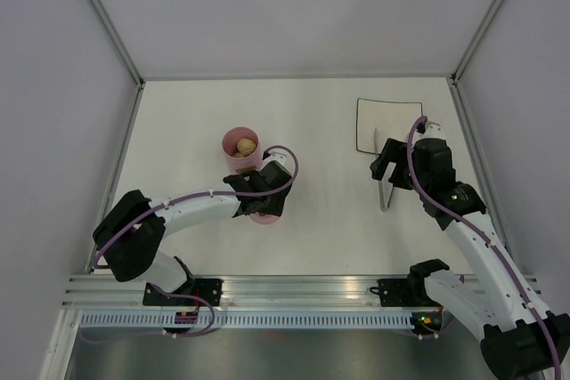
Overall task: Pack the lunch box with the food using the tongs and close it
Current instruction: Pick up the lid of the lunch box with the left arm
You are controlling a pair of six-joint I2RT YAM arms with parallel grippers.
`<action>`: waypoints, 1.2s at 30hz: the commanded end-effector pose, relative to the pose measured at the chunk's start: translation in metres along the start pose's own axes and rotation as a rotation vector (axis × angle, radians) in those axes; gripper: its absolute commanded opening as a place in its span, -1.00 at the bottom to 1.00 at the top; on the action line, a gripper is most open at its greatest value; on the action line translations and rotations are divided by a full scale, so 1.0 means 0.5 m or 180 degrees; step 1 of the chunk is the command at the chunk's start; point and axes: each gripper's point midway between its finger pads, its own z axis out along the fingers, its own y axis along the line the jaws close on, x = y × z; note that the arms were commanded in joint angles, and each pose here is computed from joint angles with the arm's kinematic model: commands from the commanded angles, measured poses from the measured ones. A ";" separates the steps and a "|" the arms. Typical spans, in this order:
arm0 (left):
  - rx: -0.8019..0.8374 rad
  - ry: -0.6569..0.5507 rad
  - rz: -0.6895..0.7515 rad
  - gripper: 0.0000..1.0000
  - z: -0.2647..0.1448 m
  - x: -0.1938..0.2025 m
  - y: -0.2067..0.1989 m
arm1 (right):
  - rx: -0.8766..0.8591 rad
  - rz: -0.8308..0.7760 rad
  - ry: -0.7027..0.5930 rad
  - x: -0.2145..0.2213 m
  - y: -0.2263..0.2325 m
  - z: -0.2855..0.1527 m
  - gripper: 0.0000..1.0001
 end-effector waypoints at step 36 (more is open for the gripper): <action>0.0503 -0.1309 -0.0206 -0.77 -0.264 -0.247 0.004 | 0.0129 0.0158 -0.0072 -0.019 -0.006 -0.007 0.96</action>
